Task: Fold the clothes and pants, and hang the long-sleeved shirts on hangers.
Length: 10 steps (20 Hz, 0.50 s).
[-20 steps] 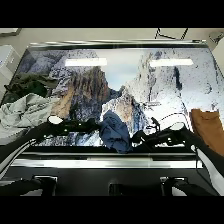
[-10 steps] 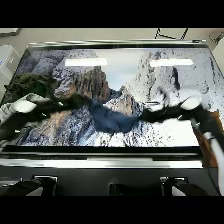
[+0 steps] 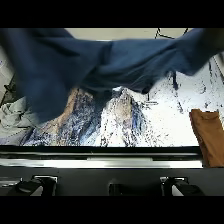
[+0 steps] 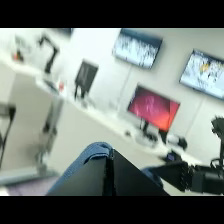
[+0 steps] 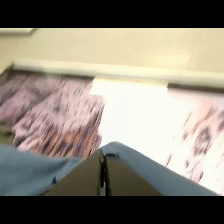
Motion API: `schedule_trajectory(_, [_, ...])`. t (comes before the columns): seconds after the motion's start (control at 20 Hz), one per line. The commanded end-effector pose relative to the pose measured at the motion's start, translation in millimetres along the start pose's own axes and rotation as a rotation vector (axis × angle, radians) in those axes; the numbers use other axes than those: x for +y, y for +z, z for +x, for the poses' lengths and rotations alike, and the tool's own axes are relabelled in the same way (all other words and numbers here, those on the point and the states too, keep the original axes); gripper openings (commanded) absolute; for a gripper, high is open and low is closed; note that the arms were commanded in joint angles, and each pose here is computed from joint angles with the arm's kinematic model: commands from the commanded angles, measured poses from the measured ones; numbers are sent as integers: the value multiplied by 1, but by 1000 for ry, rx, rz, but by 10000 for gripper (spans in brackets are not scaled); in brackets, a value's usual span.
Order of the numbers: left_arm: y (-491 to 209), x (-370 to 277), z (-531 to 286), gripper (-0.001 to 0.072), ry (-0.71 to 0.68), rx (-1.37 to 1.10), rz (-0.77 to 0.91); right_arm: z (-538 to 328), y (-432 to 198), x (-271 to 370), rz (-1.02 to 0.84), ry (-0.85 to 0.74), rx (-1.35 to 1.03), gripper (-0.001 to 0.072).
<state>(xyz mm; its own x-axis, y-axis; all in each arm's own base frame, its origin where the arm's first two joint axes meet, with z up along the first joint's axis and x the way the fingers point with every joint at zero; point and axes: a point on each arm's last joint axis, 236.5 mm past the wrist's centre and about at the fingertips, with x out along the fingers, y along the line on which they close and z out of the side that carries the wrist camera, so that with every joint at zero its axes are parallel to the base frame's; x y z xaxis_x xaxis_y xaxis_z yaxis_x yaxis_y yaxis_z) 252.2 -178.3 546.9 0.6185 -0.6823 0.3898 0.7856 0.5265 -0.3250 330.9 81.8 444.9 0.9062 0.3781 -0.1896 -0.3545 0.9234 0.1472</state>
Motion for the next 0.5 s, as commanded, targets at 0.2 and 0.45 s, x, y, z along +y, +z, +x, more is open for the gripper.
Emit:
schedule_trajectory(0.2, [50,5,-28,29,183,-117,265,-80,101,-8,-136,-184,-413,35])
schedule_trajectory(0.45, [-75,167,-37,29,605,306,163,42,2,-80,-26,-243,17,36])
